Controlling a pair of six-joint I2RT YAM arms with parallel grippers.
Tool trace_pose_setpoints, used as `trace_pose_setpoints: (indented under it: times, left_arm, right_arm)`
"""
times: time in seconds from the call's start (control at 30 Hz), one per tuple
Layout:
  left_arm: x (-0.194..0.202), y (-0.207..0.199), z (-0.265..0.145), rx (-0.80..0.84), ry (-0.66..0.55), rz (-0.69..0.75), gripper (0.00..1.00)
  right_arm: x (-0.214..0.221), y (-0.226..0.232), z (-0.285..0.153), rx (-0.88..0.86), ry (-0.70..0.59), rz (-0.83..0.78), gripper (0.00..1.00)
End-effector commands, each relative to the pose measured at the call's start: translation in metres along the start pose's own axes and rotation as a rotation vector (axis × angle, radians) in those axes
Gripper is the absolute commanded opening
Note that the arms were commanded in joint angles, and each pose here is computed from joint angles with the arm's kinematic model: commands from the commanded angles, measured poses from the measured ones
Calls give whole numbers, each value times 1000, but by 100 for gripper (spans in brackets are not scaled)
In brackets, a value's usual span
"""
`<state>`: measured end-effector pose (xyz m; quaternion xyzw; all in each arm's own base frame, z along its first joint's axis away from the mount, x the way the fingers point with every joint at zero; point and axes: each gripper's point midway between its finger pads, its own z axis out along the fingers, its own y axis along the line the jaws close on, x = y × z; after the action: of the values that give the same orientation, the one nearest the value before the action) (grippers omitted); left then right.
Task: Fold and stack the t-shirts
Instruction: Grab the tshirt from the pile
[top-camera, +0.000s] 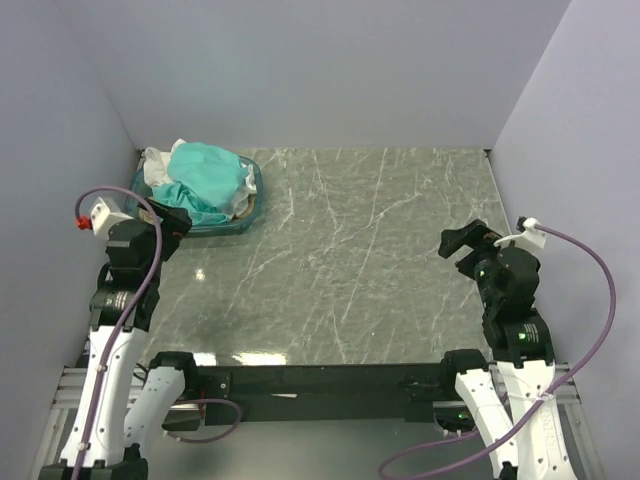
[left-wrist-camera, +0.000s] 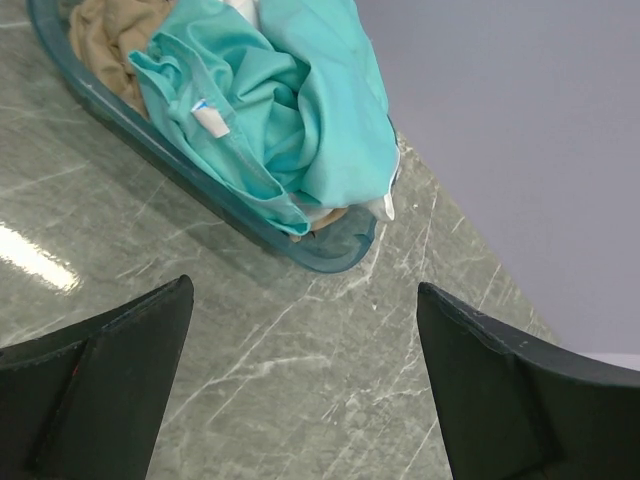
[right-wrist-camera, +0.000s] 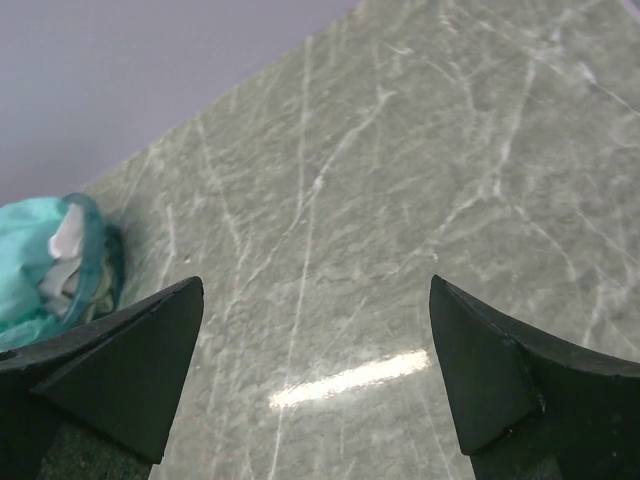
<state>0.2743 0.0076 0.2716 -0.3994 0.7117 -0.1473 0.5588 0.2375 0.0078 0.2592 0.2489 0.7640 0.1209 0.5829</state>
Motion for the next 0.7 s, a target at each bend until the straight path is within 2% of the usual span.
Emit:
trace_pose_setpoints:
  times: [0.0, 0.1, 0.17, 0.27, 0.33, 0.4, 0.43, 0.5, 0.6, 0.63, 0.67]
  left_arm:
    - [-3, -21, 20, 79, -12, 15, 100]
    - [4, -28, 47, 66, 13, 39, 99]
    - [2, -36, 61, 54, 31, 61, 99]
    - [24, -24, 110, -65, 115, 113, 99]
    - [21, -24, 129, -126, 113, 114, 99]
    - [38, -12, 153, -200, 172, 137, 95]
    - [31, -23, 160, -190, 159, 135, 89]
    - [41, -21, 177, -207, 189, 154, 81]
    - [42, -20, 195, -232, 194, 181, 59]
    - [39, -23, 197, -239, 195, 191, 45]
    - [44, -14, 206, -279, 198, 210, 43]
  right_arm:
    - [-14, 25, -6, -151, -65, -38, 100]
    - [-9, 26, -6, -184, -83, -61, 100]
    - [-8, 19, -6, -147, -87, -42, 100]
    - [-10, 8, -6, -83, -88, -22, 100]
    - [-6, 8, -5, -81, -73, -17, 100]
    - [1, 6, -1, -83, -55, -15, 98]
    - [2, 7, -1, -92, -55, -16, 98]
    - [8, 7, 1, -101, -41, -27, 97]
    - [11, 4, 0, -94, -38, -27, 93]
    - [11, 5, -1, -98, -36, -32, 92]
    - [10, 6, -2, -105, -36, -40, 89]
